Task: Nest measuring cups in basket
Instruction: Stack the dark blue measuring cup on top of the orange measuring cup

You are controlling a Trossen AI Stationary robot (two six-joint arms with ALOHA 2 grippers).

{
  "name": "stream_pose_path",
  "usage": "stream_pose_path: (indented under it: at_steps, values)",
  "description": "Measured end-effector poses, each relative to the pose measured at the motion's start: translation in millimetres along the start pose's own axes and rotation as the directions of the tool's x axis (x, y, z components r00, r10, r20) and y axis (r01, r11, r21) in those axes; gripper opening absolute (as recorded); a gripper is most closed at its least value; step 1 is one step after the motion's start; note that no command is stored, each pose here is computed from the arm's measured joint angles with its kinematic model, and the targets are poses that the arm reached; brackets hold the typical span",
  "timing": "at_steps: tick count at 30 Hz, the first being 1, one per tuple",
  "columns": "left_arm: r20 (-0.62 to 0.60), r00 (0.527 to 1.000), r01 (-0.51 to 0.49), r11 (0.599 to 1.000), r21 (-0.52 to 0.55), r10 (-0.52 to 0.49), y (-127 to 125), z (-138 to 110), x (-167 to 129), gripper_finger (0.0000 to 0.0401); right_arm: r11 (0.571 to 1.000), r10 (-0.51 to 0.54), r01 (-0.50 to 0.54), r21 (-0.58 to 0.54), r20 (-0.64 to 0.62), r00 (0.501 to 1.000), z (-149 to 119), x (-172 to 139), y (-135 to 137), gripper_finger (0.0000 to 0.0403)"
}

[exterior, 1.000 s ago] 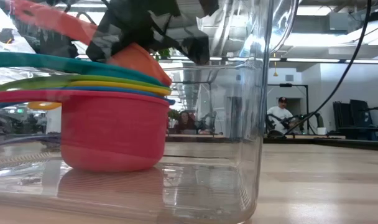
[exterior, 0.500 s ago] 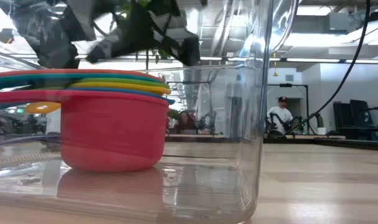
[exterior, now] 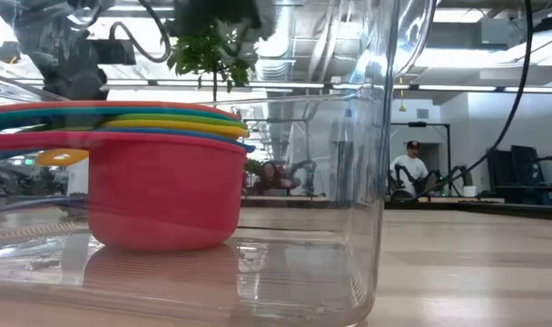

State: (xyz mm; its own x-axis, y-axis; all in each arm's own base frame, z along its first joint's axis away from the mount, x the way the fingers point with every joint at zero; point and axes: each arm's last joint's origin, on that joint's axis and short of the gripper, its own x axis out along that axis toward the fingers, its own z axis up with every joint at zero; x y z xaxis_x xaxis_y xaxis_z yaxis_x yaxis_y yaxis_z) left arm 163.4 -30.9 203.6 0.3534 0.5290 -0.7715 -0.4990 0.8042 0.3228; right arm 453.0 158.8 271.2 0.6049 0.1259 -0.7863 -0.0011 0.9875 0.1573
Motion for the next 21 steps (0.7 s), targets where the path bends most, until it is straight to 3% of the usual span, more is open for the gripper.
stream_pose_path:
  at_steps: [4,9,12,16,21]
  values:
    - [-0.011,1.0,-0.006,1.0,-0.01,0.005,1,-1,0,0.0,0.991,-0.133,0.121,-0.064,-0.234,0.963,-11,-16,-24,0.0134]
    - [-0.002,1.0,0.006,0.999,-0.032,-0.006,0,0,0,0.0,0.928,-0.37,0.287,-0.237,-0.499,0.784,-35,-28,-58,0.0115]
    - [-0.01,0.999,0.046,0.997,-0.067,-0.047,-2,1,0,0.0,0.892,-0.453,0.352,-0.284,-0.578,0.679,-43,-31,-80,0.0108]
    - [-0.033,0.993,0.108,0.987,-0.117,-0.113,-5,2,0,0.0,0.873,-0.486,0.383,-0.304,-0.616,0.62,-51,-25,-106,0.0102]
    - [-0.078,0.984,0.152,0.98,-0.128,-0.162,-6,0,-1,0.002,0.844,-0.52,0.426,-0.326,-0.694,0.498,-81,-21,-135,0.0101]
